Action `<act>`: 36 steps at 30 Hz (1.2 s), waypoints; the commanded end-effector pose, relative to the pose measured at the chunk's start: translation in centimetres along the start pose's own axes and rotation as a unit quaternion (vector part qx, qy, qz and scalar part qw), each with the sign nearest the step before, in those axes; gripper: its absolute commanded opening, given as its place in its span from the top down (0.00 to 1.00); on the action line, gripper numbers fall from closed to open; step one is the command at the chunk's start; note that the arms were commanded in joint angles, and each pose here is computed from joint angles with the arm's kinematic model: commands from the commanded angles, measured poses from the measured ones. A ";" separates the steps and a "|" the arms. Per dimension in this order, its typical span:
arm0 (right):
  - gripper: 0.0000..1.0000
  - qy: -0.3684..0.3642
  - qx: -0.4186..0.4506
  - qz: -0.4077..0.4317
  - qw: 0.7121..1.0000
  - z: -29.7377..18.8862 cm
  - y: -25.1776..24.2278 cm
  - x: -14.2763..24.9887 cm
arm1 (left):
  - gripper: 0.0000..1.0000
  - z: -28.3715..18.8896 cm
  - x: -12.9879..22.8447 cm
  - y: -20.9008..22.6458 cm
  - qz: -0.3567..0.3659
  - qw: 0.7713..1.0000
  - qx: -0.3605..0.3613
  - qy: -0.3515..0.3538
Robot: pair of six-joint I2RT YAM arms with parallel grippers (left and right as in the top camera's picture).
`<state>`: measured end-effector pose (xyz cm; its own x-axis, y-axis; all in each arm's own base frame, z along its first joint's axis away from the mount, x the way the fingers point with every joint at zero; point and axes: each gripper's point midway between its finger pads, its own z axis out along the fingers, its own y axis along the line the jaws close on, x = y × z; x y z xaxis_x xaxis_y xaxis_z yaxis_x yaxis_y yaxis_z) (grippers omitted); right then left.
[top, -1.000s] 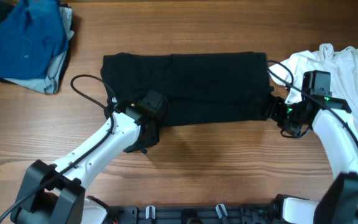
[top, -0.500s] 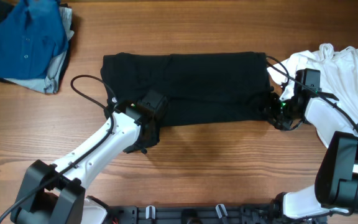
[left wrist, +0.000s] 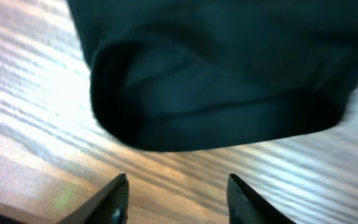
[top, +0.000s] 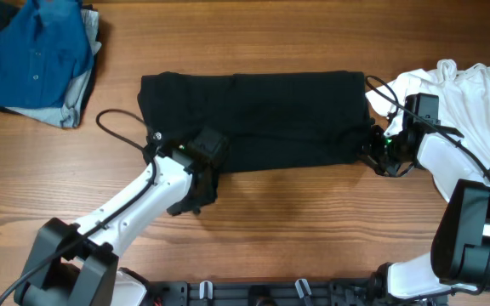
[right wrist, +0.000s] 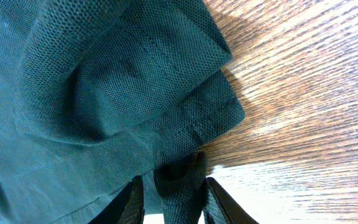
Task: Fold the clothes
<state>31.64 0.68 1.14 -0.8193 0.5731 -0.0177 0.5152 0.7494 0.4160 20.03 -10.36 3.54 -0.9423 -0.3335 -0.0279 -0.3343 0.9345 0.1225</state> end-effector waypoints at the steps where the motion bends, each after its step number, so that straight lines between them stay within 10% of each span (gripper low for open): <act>1: 0.68 0.002 0.007 0.007 1.000 0.3 -0.4 0.0 | 0.46 1.2 2.2 0.7 -0.020 0.999 0.003 0.037; 25: 0.67 0.018 0.002 -0.012 1.000 0.3 -0.3 0.8 | 0.41 2.1 -3.0 3.7 -0.119 0.991 -0.032 -0.057; 29: 0.67 0.018 0.001 -0.011 1.000 0.3 -0.3 0.8 | 0.73 2.3 -3.0 4.4 -0.131 0.989 -0.039 -0.049; 32: 0.67 0.019 0.000 -0.014 1.000 0.3 -0.2 0.8 | 0.46 2.3 -3.0 4.4 -0.133 0.989 -0.038 -0.049; 36: 0.64 0.020 -0.002 -0.013 1.000 0.3 -0.2 0.8 | 0.46 2.6 -3.0 4.5 -0.133 0.989 -0.038 -0.049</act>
<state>31.12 0.85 1.06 -0.8322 0.5544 -0.0047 0.5040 0.7600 0.4104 21.37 -5.46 1.63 -0.8316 -0.5367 -0.1431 -0.5548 0.8147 0.1686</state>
